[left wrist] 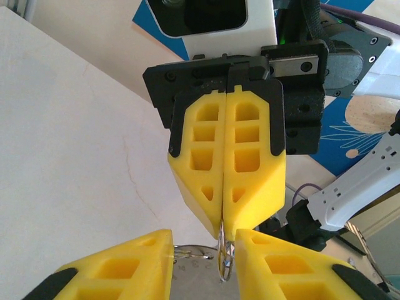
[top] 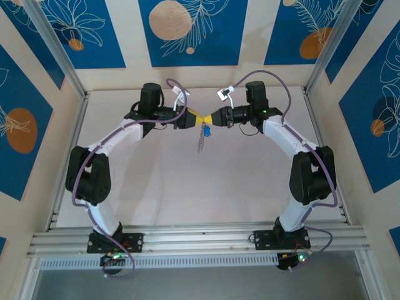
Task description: Put the keys on the keyring
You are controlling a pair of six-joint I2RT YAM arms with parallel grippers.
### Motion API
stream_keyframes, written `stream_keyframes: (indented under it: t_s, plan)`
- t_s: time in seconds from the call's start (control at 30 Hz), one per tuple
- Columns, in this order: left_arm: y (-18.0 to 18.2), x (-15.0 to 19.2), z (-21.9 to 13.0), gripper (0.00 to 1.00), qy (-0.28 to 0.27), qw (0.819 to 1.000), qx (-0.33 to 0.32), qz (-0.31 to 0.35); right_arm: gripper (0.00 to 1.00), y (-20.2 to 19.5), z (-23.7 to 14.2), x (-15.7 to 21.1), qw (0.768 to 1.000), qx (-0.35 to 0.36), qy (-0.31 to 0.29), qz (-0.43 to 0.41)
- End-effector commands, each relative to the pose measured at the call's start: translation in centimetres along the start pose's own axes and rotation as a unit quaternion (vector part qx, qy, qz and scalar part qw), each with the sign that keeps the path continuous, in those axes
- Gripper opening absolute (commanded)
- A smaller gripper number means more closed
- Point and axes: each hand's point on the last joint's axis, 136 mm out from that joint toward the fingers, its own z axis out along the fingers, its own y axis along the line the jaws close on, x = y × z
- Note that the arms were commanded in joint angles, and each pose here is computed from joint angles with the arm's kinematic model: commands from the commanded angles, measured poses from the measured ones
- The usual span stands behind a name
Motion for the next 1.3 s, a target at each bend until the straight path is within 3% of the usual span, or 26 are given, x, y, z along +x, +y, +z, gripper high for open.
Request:
stream_keyframes:
  t_s: [0.0, 0.13, 0.2, 0.4, 0.5, 0.6, 0.83, 1.27]
  plan:
    - [-0.7, -0.7, 0.4, 0.28, 0.000, 1.000, 0.021, 0.014, 0.00, 0.7, 0.3, -0.3, 1.000, -0.016, 0.007, -0.009]
    - [-0.9, -0.5, 0.6, 0.06, 0.003, 1.000, 0.026, 0.012, 0.00, 0.7, 0.3, -0.3, 1.000, -0.015, 0.006, -0.009]
    - [-1.0, -0.4, 0.7, 0.01, 0.004, 0.999, 0.029, 0.013, 0.00, 0.7, 0.3, -0.4, 1.000, -0.015, 0.005, -0.010]
    - [-1.5, -0.3, 1.0, 0.00, -0.001, 0.999, 0.027, 0.021, 0.03, 1.0, 0.0, -0.7, 1.000, -0.004, -0.002, -0.010]
    - [-1.6, -0.8, 0.8, 0.00, -0.023, 0.999, 0.019, 0.021, 0.25, 1.4, -1.3, -1.2, 0.999, 0.015, -0.029, -0.019]
    - [-1.9, -1.3, 0.5, 0.00, -0.048, 0.999, 0.013, 0.022, 0.36, 2.0, -3.2, -1.7, 0.997, 0.033, -0.063, -0.023]
    - [-2.7, -2.0, -0.1, 0.00, -0.098, 0.995, 0.006, 0.014, 0.41, 1.2, -5.3, -0.2, 0.985, 0.114, -0.126, -0.007]
    - [-5.1, -1.6, 0.6, 0.00, -0.116, 0.993, -0.013, 0.009, 0.42, -0.8, -4.2, 5.2, 0.952, 0.247, -0.171, -0.051]
